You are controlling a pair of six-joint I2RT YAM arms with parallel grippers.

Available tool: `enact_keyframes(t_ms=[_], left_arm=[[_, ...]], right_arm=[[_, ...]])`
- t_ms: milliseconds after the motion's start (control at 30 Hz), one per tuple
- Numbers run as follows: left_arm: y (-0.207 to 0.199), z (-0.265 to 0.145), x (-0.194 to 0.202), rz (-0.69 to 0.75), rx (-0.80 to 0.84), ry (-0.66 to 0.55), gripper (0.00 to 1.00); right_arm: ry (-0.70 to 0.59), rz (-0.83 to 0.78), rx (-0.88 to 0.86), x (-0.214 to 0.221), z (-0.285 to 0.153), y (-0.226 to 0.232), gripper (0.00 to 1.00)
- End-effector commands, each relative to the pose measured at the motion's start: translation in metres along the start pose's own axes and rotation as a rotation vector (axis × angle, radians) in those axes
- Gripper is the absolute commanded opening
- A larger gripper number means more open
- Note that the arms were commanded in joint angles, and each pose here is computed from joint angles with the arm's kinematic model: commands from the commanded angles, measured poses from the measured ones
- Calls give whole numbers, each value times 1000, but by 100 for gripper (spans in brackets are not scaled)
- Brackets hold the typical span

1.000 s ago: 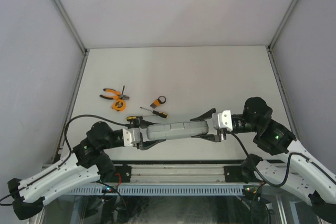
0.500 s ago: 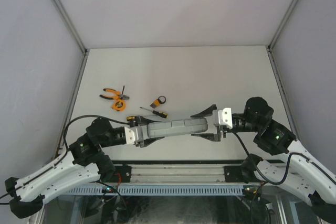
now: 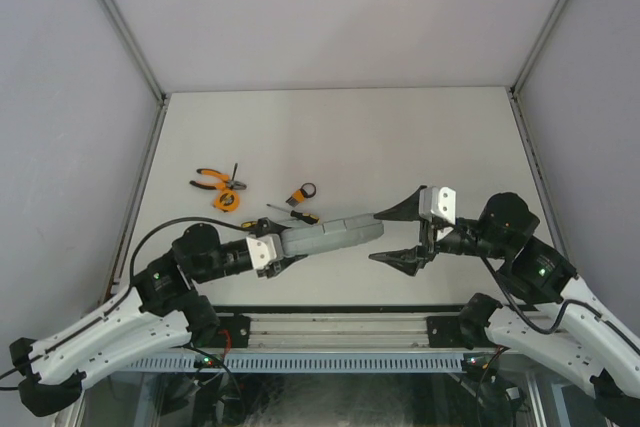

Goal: Sort the tools into containers
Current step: Open the storage box at the center of the board.

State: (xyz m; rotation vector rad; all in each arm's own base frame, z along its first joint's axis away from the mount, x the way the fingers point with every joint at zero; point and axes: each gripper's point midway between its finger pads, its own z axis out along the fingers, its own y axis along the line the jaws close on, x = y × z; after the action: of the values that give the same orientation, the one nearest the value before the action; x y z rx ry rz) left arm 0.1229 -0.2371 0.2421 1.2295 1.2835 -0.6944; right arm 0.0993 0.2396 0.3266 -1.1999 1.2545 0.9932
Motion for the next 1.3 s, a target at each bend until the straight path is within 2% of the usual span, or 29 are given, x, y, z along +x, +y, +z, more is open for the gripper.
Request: enact_keyframes(t_ms=[0, 100, 300, 400, 667, 833, 1033, 1133, 1267], left_arm=[[22, -4, -36, 23, -100, -119, 0], [28, -4, -36, 11, -135, -115, 0], [27, -4, -37, 35, -120, -105, 0], [30, -6, -35, 44, -140, -107, 0], [43, -15, -40, 164, -202, -112, 0], [45, -16, -41, 289, -197, -99, 0], [50, -20, -46, 454, -228, -133, 0], [50, -22, -47, 547, -235, -153, 0], [51, -24, -55, 659, -239, -173, 0]], right_arm=[[15, 150, 65, 3, -2, -3, 69], [35, 224, 71, 15, 0, -1, 69], [18, 347, 174, 30, -3, -10, 80], [-3, 265, 103, 24, -8, 3, 82], [-131, 199, 217, -7, -29, -8, 82], [-194, 119, 230, -24, -33, -11, 85], [-277, -16, 149, -51, -27, -3, 82], [-278, -83, 99, -61, -20, 1, 80], [-218, -165, 30, -60, -6, 5, 77]])
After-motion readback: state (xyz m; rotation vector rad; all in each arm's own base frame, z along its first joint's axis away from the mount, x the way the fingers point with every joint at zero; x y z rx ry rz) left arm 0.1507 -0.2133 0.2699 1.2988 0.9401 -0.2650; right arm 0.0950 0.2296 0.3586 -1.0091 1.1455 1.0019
